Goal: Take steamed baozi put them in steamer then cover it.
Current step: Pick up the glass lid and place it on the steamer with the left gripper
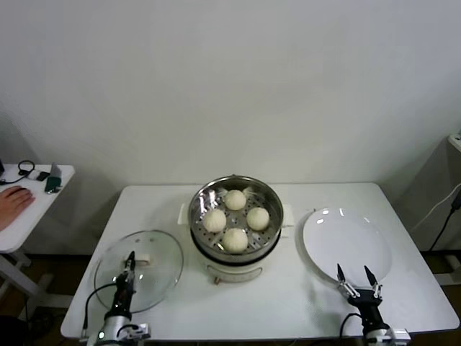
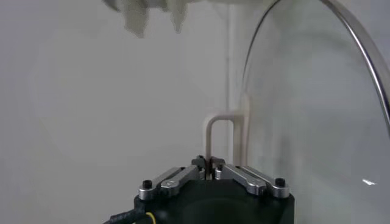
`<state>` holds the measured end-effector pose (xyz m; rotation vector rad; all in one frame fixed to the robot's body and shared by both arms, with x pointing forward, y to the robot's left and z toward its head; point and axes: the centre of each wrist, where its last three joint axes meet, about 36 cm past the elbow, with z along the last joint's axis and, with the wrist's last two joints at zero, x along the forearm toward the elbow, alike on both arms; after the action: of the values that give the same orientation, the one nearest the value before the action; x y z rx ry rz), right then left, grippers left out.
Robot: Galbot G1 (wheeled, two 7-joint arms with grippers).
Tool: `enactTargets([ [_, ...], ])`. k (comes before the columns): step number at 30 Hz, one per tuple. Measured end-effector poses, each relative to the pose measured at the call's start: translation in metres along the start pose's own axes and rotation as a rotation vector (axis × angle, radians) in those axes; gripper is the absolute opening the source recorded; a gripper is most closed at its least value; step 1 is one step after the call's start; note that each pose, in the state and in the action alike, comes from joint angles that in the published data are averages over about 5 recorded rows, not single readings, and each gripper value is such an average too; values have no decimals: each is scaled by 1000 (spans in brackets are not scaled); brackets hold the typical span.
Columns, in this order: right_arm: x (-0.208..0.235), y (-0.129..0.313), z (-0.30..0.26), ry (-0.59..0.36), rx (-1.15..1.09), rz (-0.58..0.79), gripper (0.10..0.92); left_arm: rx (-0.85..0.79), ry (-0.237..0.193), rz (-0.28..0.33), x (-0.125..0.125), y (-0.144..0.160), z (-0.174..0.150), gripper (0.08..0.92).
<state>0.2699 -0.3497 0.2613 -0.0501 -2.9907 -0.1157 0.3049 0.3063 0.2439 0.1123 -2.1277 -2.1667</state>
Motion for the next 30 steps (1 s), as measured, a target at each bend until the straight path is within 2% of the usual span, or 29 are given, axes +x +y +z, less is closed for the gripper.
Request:
enactTargets([
  [4, 1, -1, -7, 8, 21, -17, 823, 18, 14, -35, -4, 33, 2, 137],
  [10, 0, -6, -19, -1, 47, -32, 823, 24, 32, -90, -11, 99, 5, 137],
  [17, 0, -8, -26, -7, 63, -43, 823, 18, 13, -142, -18, 163, -8, 137],
  [24, 0, -10, -31, -11, 74, -50, 823, 44, -19, -164, -25, 199, -41, 137],
  [30, -2, -10, -33, -17, 78, -61, 823, 74, -62, -134, -28, 209, -91, 137],
])
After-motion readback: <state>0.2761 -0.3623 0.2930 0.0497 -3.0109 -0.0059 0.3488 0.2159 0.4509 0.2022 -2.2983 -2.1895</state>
